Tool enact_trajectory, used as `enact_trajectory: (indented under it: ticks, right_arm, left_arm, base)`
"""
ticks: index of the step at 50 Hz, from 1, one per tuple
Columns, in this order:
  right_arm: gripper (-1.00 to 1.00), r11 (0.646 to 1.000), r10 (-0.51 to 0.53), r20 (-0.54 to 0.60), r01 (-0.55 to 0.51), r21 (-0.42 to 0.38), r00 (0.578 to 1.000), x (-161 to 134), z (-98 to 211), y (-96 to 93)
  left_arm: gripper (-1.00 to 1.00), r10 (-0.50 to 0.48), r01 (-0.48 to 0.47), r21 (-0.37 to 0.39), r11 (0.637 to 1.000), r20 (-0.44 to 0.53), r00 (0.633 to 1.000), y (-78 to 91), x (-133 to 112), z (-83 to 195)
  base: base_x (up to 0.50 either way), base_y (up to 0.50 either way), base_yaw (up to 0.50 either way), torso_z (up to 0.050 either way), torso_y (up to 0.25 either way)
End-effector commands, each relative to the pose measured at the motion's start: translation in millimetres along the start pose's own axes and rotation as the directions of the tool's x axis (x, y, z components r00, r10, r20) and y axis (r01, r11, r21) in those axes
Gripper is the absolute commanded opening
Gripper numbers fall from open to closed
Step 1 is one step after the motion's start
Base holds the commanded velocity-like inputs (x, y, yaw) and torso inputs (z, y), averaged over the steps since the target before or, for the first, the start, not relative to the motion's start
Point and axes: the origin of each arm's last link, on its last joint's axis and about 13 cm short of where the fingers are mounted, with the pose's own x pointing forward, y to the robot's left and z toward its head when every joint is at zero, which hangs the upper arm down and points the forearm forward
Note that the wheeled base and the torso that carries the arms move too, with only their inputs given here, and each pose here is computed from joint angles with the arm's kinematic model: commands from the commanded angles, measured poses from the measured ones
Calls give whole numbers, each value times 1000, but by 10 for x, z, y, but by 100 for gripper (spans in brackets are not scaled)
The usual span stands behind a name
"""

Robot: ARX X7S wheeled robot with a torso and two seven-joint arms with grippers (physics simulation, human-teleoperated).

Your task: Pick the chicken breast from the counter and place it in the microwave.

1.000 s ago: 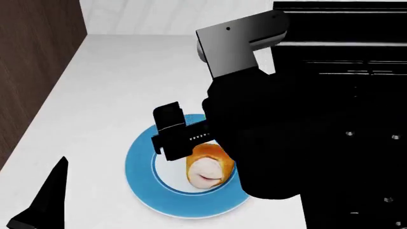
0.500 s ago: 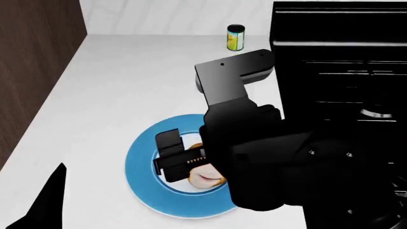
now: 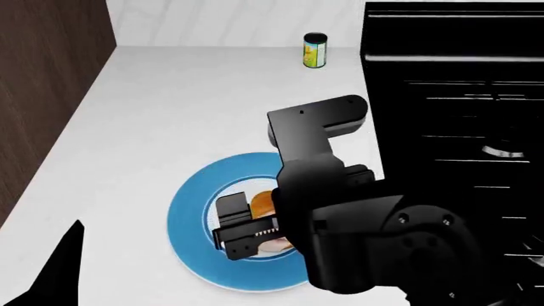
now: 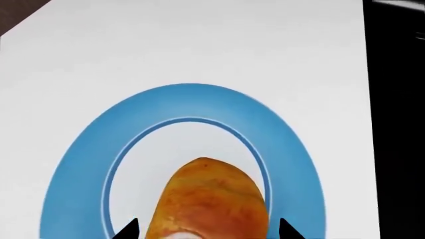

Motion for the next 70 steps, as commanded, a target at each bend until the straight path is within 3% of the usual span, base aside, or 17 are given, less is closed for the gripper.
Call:
enact_trajectory:
  ticks: [1, 23, 24, 36, 40, 48, 55, 60, 70]
  right_arm:
    - [100, 999, 14, 8, -14, 34, 1000, 87, -7, 8]
    - [100, 999, 21, -23, -20, 47, 1000, 190, -113, 9]
    - [-100, 999, 19, -21, -18, 45, 1000, 187, -113, 10]
    - [-100, 999, 10, 38, -11, 38, 999, 95, -45, -3]
    - [-100, 1000, 4, 148, -8, 23, 989, -91, 70, -8]
    - [-100, 1000, -12, 396, 6, 14, 918, -818, 254, 14]
    - [-100, 1000, -27, 585, 27, 9, 810, -1314, 36, 125]
    - [-100, 1000, -29, 633, 22, 18, 774, -1477, -121, 177]
    - [-100, 997, -33, 640, -15, 70, 767, -1541, -299, 171]
  left_arm:
    - [100, 46, -45, -18, 999, 58, 997, 26, 35, 25]
    - [100, 46, -45, -17, 999, 55, 997, 26, 27, 18]
    - [100, 46, -45, -17, 999, 55, 997, 26, 25, 19]
    - [100, 50, -49, -16, 999, 53, 997, 22, 24, 15]
    - [100, 51, -50, -15, 999, 53, 997, 27, 29, 13]
    - [100, 51, -50, -14, 999, 54, 997, 19, 41, 7]
    - [100, 53, -52, -14, 999, 60, 997, 15, 80, -5]
    - [100, 51, -50, -17, 999, 65, 997, 12, 111, -11]
    - [100, 42, -41, -17, 999, 77, 996, 31, 186, -15]
  base:
    - [0, 0, 0, 0, 0]
    - [0, 0, 0, 0, 0]
    - [0, 0, 0, 0, 0]
    - [0, 0, 0, 0, 0]
    - [0, 0, 0, 0, 0]
    - [0, 0, 0, 0, 0]
    - [0, 0, 0, 0, 0]
    - [0, 0, 0, 0, 0]
    - [0, -218, 0, 0, 0]
